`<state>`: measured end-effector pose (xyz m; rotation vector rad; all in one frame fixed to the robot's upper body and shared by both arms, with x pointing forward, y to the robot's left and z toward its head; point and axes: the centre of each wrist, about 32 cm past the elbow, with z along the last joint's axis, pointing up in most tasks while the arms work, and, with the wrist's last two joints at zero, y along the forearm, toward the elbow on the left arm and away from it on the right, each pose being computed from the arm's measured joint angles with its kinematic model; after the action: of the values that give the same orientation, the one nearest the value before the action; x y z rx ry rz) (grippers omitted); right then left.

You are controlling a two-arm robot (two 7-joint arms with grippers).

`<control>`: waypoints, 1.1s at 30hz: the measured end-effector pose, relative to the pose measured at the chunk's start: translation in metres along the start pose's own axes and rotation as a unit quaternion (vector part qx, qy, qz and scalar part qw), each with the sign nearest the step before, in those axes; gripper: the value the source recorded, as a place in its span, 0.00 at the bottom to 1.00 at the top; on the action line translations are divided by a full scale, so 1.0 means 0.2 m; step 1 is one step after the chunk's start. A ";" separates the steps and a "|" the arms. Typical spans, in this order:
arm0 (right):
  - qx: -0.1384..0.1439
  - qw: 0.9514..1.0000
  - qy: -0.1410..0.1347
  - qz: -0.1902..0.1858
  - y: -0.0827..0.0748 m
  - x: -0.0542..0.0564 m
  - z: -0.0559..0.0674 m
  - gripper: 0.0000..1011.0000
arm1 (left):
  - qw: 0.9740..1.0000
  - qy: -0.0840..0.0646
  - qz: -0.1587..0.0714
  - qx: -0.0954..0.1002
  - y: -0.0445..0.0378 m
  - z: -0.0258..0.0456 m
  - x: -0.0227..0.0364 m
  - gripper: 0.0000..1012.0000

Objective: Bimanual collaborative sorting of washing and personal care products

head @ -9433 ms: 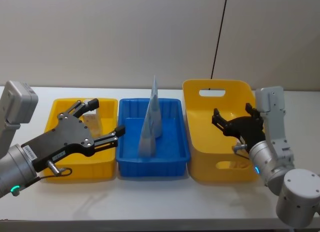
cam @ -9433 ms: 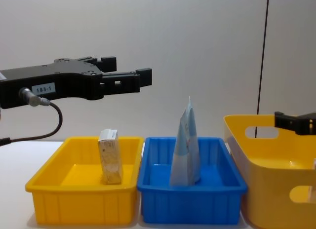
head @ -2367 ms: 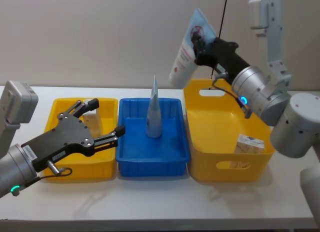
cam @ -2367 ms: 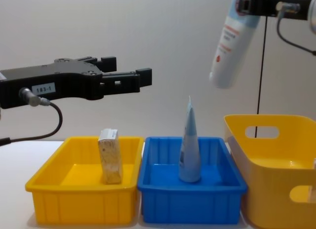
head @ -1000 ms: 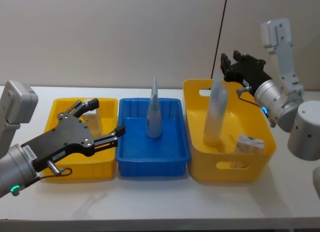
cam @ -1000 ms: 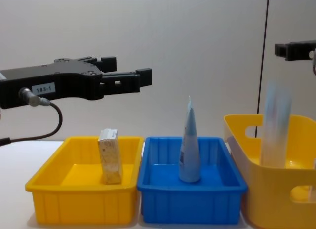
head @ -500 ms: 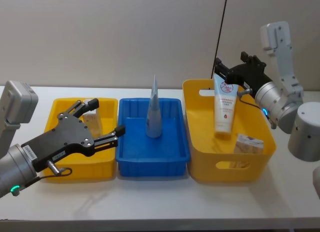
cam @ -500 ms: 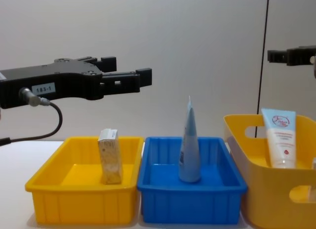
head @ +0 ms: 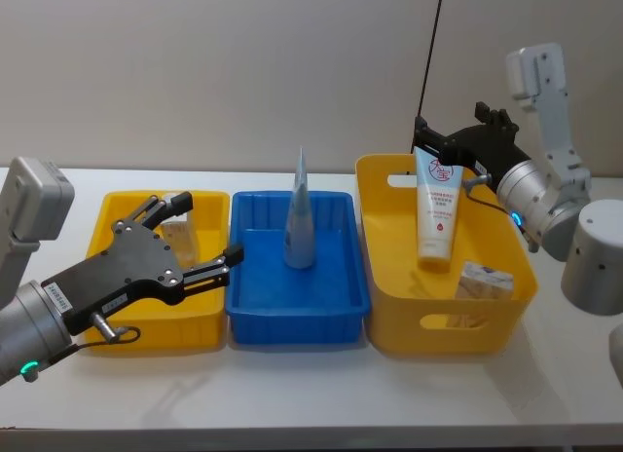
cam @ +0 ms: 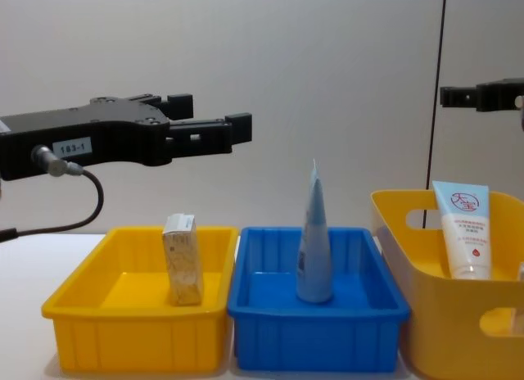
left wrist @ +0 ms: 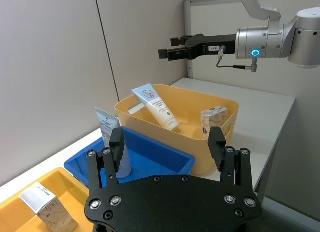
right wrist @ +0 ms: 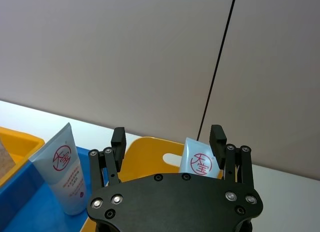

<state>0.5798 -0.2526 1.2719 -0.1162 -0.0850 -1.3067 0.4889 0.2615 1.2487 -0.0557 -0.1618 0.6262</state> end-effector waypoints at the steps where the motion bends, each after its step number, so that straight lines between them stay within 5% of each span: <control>1: 0.000 1.000 0.000 0.000 0.00 0.00 0.00 0.99 | 1.000 0.000 0.000 0.000 0.000 0.000 0.000 0.99; 16: 0.001 1.000 0.000 0.015 -0.01 0.00 -0.01 0.99 | 1.000 0.000 0.000 0.000 0.000 0.000 0.000 0.99; 33: 0.014 0.993 0.009 0.117 -0.11 0.05 -0.04 0.99 | 1.000 0.000 0.000 0.000 0.000 0.000 0.000 0.99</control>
<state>0.5610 -0.2695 1.2657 -0.0869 -0.0717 -1.0715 0.4889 0.2615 1.2488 -0.0558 -0.1619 0.6262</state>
